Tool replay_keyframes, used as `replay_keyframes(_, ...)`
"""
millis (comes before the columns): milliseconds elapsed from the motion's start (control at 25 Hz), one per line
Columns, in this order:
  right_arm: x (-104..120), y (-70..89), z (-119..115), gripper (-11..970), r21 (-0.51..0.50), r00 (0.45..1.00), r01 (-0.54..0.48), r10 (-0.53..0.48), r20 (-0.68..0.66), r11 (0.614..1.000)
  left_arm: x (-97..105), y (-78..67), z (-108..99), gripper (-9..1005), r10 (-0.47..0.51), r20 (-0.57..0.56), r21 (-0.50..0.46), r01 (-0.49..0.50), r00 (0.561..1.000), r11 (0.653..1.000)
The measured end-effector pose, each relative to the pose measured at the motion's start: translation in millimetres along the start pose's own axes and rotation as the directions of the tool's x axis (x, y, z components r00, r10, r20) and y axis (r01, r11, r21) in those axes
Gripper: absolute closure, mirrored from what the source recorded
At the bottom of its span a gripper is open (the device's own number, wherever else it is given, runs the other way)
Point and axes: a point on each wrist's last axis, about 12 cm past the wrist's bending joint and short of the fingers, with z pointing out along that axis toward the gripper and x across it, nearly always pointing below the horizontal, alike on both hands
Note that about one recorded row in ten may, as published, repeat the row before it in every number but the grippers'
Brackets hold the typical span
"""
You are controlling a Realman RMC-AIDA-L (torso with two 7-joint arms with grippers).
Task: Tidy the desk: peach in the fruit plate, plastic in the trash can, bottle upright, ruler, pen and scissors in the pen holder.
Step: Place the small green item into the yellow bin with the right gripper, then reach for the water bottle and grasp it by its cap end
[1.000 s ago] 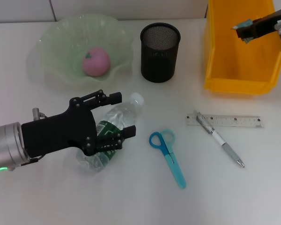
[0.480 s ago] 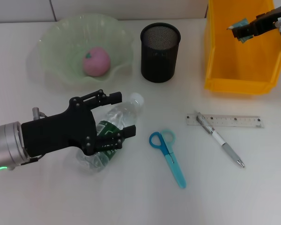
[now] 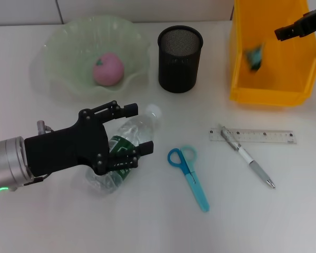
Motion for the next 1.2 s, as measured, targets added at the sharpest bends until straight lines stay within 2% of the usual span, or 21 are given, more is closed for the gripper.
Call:
replay_keyframes(40,1.4,0.0,-2.3,167,-0.015,1.0,0.021,-0.022,-0.002,1.0,0.1,-0.2,0.2,183,-0.001,-0.001,0.001,0.001,1.0,1.0)
replay_keyframes(200,-0.1,-2.5,-7.6,166,-0.081,0.999,0.004,0.0,0.041,0.997,0.4,-0.3,1.0,183,-0.001,-0.002,0.002,0.001,1.0,1.0)
replay_keyframes(320,0.8,-4.0,-19.0,166,-0.06,0.997,-0.013,0.017,0.073,0.998,0.6,-0.8,1.5,184,-0.001,-0.003,0.006,0.001,1.0,1.0)
replay_keyframes(400,3.0,1.7,-33.3,165,-0.061,0.997,-0.022,0.027,0.079,0.998,0.7,-1.1,1.4,184,-0.002,-0.002,0.006,0.002,1.0,1.0)
replay_keyframes(440,3.0,1.7,-33.3,165,-0.061,0.997,-0.022,0.027,0.079,0.998,0.7,-1.1,1.4,184,-0.002,-0.002,0.006,0.002,1.0,1.0)
replay_keyframes(600,4.9,17.9,-53.4,165,-0.127,0.998,-0.057,0.055,-0.015,0.99,0.5,-1.8,0.0,184,0.0,-0.002,0.007,0.0,1.0,1.0)
replay_keyframes(640,5.1,29.5,-62.4,165,-0.187,0.998,-0.058,0.052,-0.037,0.981,0.4,-2.0,-0.8,184,0.001,-0.001,0.007,-0.001,1.0,1.0)
replay_keyframes(880,11.8,47.6,-71.3,166,-0.238,0.999,-0.008,-0.001,-0.036,0.971,-1.0,-3.1,-2.1,183,-0.006,0.006,0.02,0.005,1.0,1.0)
replay_keyframes(1000,27.4,55.6,-70.3,166,-0.302,0.998,0.067,-0.06,0.033,0.951,-2.4,-3.0,-2.5,183,-0.022,0.01,0.023,0.022,1.0,0.999)
replay_keyframes(1040,43.6,57.7,-68.7,166,-0.357,0.992,0.109,-0.076,0.104,0.928,-4.8,-1.5,-3.0,183,-0.045,0.011,0.022,0.045,0.999,0.999)
replay_keyframes(1080,43.6,57.7,-68.7,166,-0.357,0.992,0.109,-0.076,0.104,0.928,-6.3,-0.7,-3.1,183,-0.057,0.011,0.022,0.056,0.998,0.998)
replay_keyframes(1200,76.9,57.5,-63.2,166,-0.444,0.975,0.147,-0.054,0.216,0.884,-13.2,1.7,-4.3,183,-0.08,0.002,0.025,0.08,0.997,0.996)
